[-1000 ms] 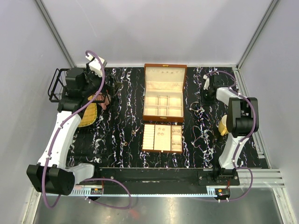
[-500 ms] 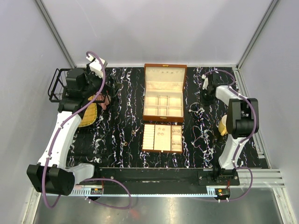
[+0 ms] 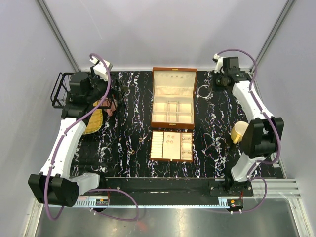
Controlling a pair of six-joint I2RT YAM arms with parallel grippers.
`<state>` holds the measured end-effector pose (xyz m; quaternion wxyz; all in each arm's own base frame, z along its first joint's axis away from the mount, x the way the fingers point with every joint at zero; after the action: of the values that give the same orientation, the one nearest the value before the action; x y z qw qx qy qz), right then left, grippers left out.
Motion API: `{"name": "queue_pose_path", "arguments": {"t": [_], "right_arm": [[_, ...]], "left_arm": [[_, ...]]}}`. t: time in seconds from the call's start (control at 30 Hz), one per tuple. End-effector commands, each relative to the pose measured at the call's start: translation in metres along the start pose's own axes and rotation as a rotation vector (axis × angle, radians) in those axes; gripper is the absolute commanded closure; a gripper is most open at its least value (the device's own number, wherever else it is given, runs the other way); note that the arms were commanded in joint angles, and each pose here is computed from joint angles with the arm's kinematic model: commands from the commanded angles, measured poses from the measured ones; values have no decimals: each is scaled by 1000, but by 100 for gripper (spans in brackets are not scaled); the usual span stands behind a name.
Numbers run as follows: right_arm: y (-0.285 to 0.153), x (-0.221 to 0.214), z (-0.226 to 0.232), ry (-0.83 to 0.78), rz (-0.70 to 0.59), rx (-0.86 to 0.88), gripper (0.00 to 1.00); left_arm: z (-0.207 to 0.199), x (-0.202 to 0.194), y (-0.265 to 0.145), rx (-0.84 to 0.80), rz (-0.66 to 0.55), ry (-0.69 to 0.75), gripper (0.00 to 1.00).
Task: Organize the mixed jewelry
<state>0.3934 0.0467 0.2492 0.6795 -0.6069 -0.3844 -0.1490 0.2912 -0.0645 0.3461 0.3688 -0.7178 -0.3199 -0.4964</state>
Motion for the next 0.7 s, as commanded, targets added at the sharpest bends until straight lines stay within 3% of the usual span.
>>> {"name": "queue_pose_path", "arguments": {"t": [0.0,0.67], "right_arm": [[10,11,28,-42,26,59,100],[93,-1,75,-129,132,128,100]], "left_arm": [[-2,13,0,9,-79,19,1],[1,8,0,29,-77,23,1]]}}
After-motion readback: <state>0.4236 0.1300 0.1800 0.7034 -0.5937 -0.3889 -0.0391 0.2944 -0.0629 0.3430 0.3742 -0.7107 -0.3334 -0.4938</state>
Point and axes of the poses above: each gripper's point midway between its finger pads, its own y axis out along the fingers, its own z axis along the line the jaws close on, x = y × z, the point moved 9 cm from there along -y, back along the fingers, and after that the axes turned 14 degrees about -y, right-handed, at the moved point
